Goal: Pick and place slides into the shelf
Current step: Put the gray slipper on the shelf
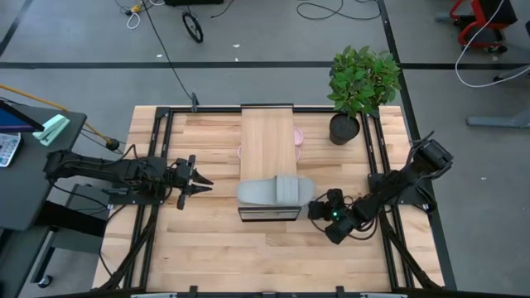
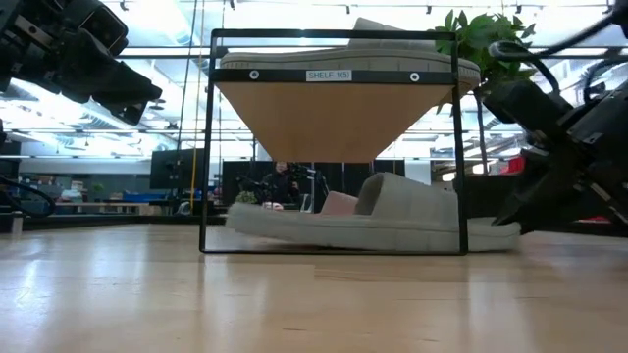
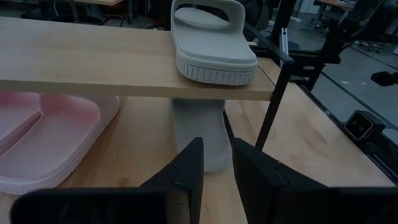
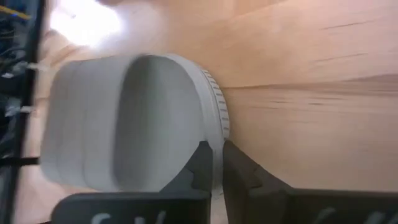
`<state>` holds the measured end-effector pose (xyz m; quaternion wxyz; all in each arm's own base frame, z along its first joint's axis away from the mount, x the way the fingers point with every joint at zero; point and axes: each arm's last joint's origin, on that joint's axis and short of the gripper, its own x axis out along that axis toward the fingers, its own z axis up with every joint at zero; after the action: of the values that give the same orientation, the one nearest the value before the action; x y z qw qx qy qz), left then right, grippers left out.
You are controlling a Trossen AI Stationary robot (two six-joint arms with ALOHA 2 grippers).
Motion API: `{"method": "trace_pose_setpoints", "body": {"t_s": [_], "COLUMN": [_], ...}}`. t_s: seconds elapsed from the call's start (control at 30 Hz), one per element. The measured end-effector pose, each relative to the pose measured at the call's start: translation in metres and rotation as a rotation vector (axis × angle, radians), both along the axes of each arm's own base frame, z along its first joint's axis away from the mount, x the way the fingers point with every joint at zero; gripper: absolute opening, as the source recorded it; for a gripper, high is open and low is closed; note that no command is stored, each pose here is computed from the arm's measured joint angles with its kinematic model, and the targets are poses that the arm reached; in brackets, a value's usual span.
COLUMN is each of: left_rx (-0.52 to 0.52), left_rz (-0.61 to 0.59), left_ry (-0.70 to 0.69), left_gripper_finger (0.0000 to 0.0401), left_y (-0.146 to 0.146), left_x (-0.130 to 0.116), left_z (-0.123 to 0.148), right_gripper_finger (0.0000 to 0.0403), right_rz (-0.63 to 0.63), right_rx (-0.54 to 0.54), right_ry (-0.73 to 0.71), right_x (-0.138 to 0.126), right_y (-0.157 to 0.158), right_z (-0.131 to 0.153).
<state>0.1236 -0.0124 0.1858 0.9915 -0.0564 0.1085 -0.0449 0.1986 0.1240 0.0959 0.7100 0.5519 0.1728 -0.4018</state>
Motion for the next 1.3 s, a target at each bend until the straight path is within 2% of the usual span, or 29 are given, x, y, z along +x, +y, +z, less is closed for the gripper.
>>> {"method": "trace_pose_setpoints", "body": {"t_s": [0.3,0.4,0.63,0.93,1.3], "left_rx": [-0.003,-0.003,-0.002,0.011,0.038], "left_rz": [0.001,0.001,0.000,-0.004,-0.062], "left_ry": [0.001,0.001,0.002,-0.012,-0.142], "left_gripper_finger": [0.0083,0.0084,0.0089,0.0074,0.0068], "left_y": [0.000,0.000,0.000,0.000,-0.002], "left_x": [0.000,0.000,0.000,0.000,0.002], "left_z": [0.000,0.000,0.000,0.001,0.013], "right_gripper_finger": [0.0015,0.0015,0.0015,0.0015,0.0015], "right_rz": [-0.013,-0.015,-0.029,-0.034,-0.030], "right_rx": [-0.054,-0.066,-0.116,-0.135,-0.151], "right_ry": [0.150,0.169,0.311,0.433,0.499], "right_x": [-0.022,-0.026,-0.041,-0.054,-0.062], "right_y": [-0.011,-0.014,-0.024,-0.032,-0.038], "right_z": [0.029,0.046,0.087,0.115,0.149]}}
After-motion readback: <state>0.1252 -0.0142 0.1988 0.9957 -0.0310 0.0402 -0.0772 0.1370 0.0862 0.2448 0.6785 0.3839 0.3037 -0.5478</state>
